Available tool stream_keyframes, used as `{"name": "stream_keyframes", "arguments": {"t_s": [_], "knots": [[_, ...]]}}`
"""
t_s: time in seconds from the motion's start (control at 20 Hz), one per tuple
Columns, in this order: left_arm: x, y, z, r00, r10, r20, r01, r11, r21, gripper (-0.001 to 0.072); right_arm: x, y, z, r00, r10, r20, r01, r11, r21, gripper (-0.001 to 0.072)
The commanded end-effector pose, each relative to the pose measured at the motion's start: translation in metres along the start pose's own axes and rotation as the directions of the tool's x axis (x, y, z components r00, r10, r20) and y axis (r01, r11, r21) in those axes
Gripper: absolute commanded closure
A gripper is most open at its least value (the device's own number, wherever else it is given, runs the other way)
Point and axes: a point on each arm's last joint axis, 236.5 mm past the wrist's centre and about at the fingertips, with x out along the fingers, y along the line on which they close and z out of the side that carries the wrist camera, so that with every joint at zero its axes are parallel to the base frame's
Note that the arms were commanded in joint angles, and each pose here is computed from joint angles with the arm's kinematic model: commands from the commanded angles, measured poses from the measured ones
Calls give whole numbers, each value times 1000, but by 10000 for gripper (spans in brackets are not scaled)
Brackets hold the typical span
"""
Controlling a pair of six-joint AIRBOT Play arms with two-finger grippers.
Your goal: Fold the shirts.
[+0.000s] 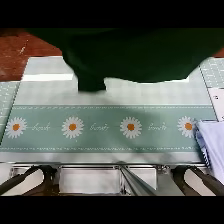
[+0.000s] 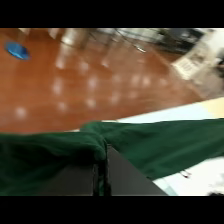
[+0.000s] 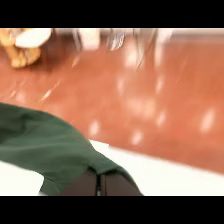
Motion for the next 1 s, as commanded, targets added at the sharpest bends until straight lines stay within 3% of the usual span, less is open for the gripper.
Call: {"name": "stream_keyframes", "arguments": {"t_s": [0.0, 0.2, 0.35, 0.45, 0.7, 0.95], "knots": [[-73, -34, 15, 954, 279, 106, -294, 940, 173, 681, -56, 35, 22, 990, -95, 107, 108, 986, -123, 693], [-154, -52, 11, 819, 526, 229, -571, 786, 237, 682, -106, 49, 17, 960, -235, 153, 257, 956, -144, 693], [-198, -64, -1, 735, 621, 272, -678, 688, 259, 682, -135, 47, 4, 928, -341, 148, 360, 925, -125, 693], [-215, -63, -14, 697, 671, 252, -717, 657, 235, 682, -147, 41, -4, 908, -396, 136, 411, 905, -107, 693], [-206, -60, -24, 742, 640, 197, -670, 704, 237, 682, -128, 9, -42, 899, -438, -2, 438, 899, -31, 693], [-133, 43, -101, 722, 662, -201, -638, 750, 174, 682, -44, -20, -141, 925, -212, -315, 272, 949, 157, 693]]}}
